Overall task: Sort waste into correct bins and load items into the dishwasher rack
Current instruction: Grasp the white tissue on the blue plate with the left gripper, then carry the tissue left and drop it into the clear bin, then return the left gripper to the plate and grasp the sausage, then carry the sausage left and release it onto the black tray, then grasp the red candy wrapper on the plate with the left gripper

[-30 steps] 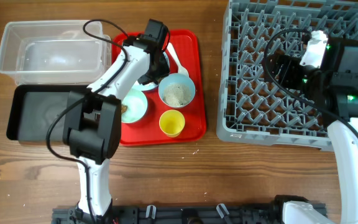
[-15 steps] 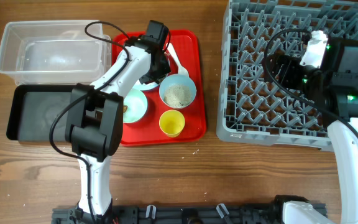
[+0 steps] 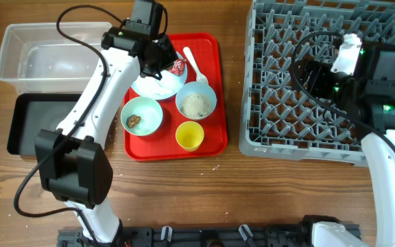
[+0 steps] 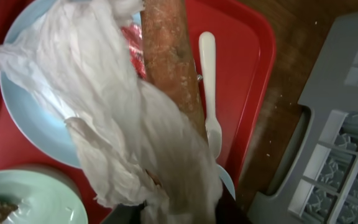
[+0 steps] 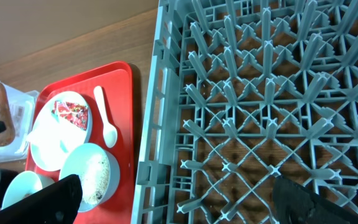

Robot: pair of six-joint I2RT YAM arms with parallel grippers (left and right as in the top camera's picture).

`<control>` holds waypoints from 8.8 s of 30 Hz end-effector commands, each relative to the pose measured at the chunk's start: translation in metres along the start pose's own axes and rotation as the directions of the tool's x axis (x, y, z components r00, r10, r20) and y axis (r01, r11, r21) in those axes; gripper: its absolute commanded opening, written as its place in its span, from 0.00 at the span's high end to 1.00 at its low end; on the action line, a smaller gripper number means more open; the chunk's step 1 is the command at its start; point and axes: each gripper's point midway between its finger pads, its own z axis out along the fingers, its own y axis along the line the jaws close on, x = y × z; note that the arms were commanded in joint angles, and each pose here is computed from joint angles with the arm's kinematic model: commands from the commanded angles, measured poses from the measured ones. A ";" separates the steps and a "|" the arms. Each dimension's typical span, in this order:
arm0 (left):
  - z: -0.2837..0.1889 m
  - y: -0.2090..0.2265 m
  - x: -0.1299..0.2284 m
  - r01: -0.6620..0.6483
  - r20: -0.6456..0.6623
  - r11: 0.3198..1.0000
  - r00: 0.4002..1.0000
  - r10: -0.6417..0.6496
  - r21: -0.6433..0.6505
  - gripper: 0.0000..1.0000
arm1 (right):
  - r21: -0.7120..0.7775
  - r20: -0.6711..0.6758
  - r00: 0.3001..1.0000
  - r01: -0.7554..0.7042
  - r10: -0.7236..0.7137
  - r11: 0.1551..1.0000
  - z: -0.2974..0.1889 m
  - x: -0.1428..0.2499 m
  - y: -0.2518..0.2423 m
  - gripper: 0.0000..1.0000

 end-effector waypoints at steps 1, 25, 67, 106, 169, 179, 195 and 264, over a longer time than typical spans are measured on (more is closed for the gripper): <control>-0.008 0.014 -0.005 0.015 0.020 0.998 1.000 -0.014 -0.054 0.79 | -0.005 0.000 1.000 -0.007 0.007 1.000 0.001 -0.002 0.001 0.00; 0.097 0.055 0.012 0.004 -0.082 0.973 0.996 -0.024 -0.232 0.47 | -0.005 0.003 1.000 -0.005 0.005 1.000 0.002 -0.003 0.001 0.00; -0.037 0.101 -0.109 0.014 0.184 1.000 0.983 -0.010 -0.016 0.07 | -0.003 0.007 1.000 -0.004 0.004 1.000 0.002 -0.004 0.000 0.00; 0.058 0.035 -0.027 -0.265 -0.124 0.963 0.958 0.258 -0.044 0.70 | -0.006 -0.001 1.000 -0.016 0.016 1.000 0.002 -0.002 0.001 0.00; 0.083 0.043 0.019 -0.380 -0.260 0.919 0.903 0.342 -0.108 0.16 | -0.001 -0.005 1.000 -0.013 0.013 1.000 0.002 -0.001 0.000 0.00; 0.114 0.053 0.005 -0.359 -0.201 0.927 0.921 0.333 -0.111 0.35 | 0.002 -0.018 1.000 -0.017 0.017 1.000 0.002 0.002 0.000 0.00; 0.122 0.070 -0.004 -0.284 -0.175 0.935 0.952 0.250 -0.213 0.88 | 0.002 -0.018 1.000 -0.017 0.017 1.000 0.002 0.002 -0.001 0.00; 0.146 0.030 -0.002 -0.457 -0.026 0.883 0.889 0.457 -0.102 0.17 | 0.004 -0.024 0.998 -0.049 0.049 0.999 0.002 0.004 -0.001 0.00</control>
